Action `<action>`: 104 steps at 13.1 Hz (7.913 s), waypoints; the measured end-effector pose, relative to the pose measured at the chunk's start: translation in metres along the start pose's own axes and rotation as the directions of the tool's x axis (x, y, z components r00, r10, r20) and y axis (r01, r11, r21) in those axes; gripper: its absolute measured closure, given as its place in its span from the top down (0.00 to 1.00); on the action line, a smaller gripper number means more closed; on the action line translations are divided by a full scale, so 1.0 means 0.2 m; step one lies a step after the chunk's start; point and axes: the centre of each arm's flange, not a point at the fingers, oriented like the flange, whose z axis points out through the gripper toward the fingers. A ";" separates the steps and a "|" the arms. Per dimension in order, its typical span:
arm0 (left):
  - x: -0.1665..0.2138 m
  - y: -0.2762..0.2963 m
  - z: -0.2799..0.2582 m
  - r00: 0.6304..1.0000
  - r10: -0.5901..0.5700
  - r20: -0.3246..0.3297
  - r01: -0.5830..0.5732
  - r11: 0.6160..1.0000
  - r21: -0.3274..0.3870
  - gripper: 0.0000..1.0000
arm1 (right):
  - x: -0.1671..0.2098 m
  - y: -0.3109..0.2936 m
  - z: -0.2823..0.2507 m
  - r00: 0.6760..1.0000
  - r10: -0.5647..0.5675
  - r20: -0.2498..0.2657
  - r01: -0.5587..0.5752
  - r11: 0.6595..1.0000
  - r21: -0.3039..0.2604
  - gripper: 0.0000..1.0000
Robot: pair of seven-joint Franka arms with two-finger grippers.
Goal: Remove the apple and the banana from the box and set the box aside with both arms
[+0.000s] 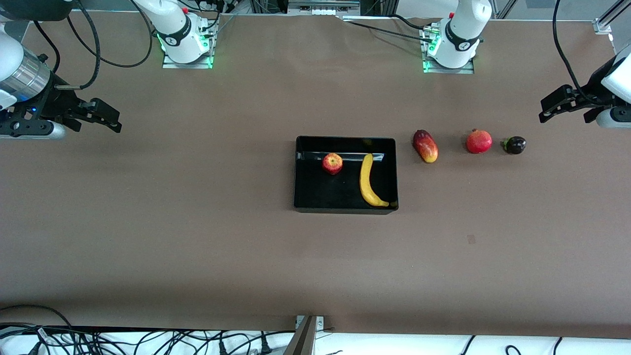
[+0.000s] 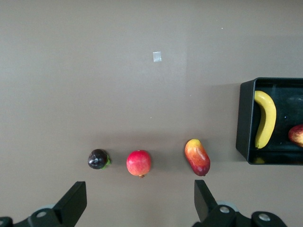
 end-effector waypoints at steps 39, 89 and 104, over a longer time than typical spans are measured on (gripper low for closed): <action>-0.25 2.27 2.02 0.906 -0.409 0.106 0.419 0.903 -0.092 0.76 | 0.00 0.00 0.00 1.000 0.000 0.000 0.000 1.000 0.000 1.00; 0.29 1.75 1.73 0.867 -0.479 0.140 0.484 0.875 -0.001 1.00 | 0.04 -0.02 -0.02 0.999 -0.003 -0.036 0.003 1.000 0.003 1.00; 0.02 1.93 2.24 0.861 -0.508 0.039 0.508 0.861 0.009 0.59 | 0.13 -0.04 0.22 0.999 -0.012 0.043 0.012 1.000 -0.012 1.00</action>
